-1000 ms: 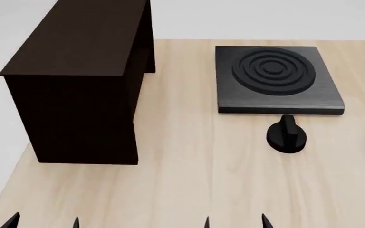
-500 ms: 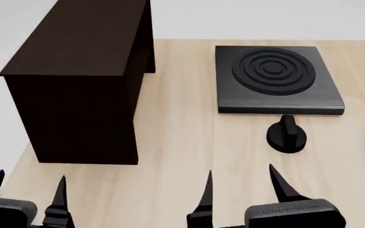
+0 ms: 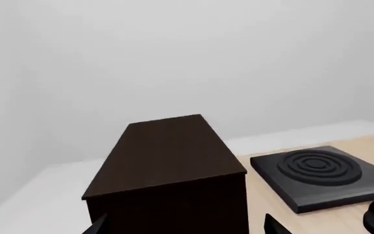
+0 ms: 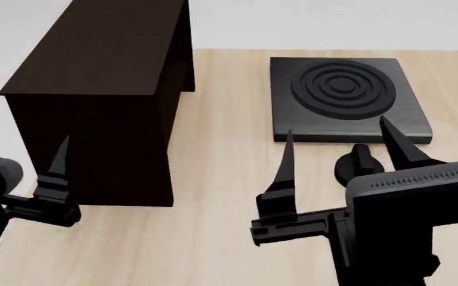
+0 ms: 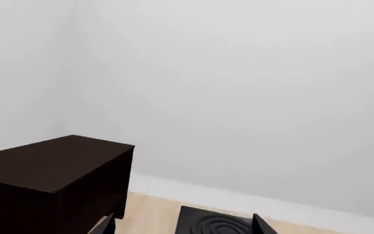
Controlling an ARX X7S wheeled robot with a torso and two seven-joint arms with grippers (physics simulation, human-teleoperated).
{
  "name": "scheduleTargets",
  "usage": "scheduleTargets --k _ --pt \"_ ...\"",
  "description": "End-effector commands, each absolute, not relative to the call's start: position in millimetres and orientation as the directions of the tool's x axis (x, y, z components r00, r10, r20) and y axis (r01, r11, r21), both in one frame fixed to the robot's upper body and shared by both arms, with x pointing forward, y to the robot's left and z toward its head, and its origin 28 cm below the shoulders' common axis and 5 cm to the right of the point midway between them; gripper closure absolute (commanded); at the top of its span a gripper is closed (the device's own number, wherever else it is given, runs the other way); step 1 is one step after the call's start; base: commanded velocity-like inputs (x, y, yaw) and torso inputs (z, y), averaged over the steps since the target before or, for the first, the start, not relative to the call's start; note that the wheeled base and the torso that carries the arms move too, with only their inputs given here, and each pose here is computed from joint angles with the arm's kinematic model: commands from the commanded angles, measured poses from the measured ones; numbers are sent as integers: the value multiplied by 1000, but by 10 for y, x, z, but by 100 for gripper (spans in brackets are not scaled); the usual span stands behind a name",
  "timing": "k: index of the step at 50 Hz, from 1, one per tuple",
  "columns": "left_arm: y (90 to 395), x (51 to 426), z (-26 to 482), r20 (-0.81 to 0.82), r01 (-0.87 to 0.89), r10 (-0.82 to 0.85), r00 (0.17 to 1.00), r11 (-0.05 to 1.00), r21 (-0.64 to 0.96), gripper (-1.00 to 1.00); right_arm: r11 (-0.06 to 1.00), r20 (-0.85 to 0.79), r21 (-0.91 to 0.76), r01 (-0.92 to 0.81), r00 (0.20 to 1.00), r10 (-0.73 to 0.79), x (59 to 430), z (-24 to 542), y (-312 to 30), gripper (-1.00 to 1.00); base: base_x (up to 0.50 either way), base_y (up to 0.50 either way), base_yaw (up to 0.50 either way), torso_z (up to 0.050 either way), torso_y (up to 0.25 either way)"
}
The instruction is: Put the frying pan under the cabinet shelf.
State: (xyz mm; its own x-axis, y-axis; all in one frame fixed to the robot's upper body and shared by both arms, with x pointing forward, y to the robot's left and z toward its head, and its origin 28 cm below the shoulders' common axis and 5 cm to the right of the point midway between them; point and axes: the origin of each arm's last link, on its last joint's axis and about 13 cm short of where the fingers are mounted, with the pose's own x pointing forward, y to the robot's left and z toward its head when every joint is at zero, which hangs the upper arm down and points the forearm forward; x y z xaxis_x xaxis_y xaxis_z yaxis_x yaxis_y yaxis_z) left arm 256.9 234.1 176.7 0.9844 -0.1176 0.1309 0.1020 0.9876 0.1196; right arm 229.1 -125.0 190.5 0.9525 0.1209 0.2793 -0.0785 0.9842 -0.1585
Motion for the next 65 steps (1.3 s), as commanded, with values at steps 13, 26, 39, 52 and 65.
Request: scheduleTargets --k 13,26,39,52,65 --pt "2344 2742 2408 205 153 -181 962 977 149 -100 955 376 -294 -36 914 150 2315 2475 -1349 -100 0 0 0 0 0" --pt "2314 2724 2515 228 153 -189 955 974 167 -100 943 397 -333 -22 903 161 2322 2550 -1324 -100 480 -122 0 0 0" --pt "2278 2696 2628 244 156 -201 949 969 190 -100 937 408 -348 -19 897 169 2315 2577 -1321 -100 500 -119 0 0 0" --pt "2274 2694 2632 246 160 -205 947 968 193 -100 934 418 -357 -22 890 181 2299 2574 -1313 -100 500 -118 0 0 1" --pt "2283 2713 2622 248 161 -206 946 968 190 -100 934 408 -356 -16 897 171 2290 2532 -1323 -100 500 -114 0 0 1"
